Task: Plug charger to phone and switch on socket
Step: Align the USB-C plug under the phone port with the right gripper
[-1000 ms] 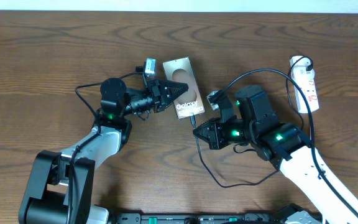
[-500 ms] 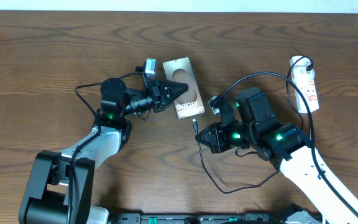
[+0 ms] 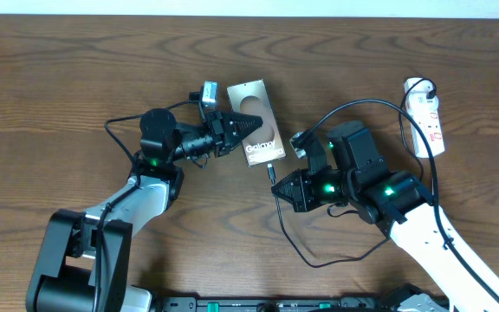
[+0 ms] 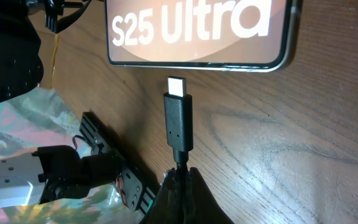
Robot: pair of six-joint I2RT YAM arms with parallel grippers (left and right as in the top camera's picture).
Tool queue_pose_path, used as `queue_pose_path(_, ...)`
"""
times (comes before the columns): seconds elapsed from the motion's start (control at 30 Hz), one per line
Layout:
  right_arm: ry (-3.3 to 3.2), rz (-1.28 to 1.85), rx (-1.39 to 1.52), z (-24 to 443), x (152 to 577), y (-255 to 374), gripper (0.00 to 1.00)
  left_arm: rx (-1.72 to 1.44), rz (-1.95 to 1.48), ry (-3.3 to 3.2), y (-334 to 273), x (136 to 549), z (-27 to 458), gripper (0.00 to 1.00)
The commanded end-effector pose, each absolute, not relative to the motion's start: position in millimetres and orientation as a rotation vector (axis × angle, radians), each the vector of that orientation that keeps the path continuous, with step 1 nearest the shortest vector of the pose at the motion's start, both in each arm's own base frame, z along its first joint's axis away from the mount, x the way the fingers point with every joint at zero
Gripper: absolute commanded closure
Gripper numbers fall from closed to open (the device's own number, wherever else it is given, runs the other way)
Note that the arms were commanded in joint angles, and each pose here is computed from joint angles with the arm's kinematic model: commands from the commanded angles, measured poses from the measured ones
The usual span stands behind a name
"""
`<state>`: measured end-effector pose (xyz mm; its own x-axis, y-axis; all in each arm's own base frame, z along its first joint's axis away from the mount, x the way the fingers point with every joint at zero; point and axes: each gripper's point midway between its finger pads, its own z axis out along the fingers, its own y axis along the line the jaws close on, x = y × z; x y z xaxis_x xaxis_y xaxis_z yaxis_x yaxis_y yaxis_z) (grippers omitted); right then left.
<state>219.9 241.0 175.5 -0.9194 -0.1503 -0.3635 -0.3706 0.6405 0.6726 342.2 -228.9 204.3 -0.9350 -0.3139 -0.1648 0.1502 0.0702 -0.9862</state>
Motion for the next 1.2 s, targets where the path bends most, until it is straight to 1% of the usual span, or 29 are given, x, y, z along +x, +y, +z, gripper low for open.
queue_pose_path(0.0,2.587,1.157,-0.428,175.9,219.6,242.9,0.99,-0.08,-1.93,1.981,-231.0,341.1,220.1,0.92)
queue_pose_path(0.77,2.57,1.168,-0.41,178.9,223.8,245.2,0.99,-0.079,-1.928,1.98,-231.0,341.2,220.1,0.92)
queue_pose_path(1.17,2.59,1.181,-0.426,177.4,216.5,248.0,0.99,-0.082,-1.926,1.978,-230.8,341.8,220.1,0.93)
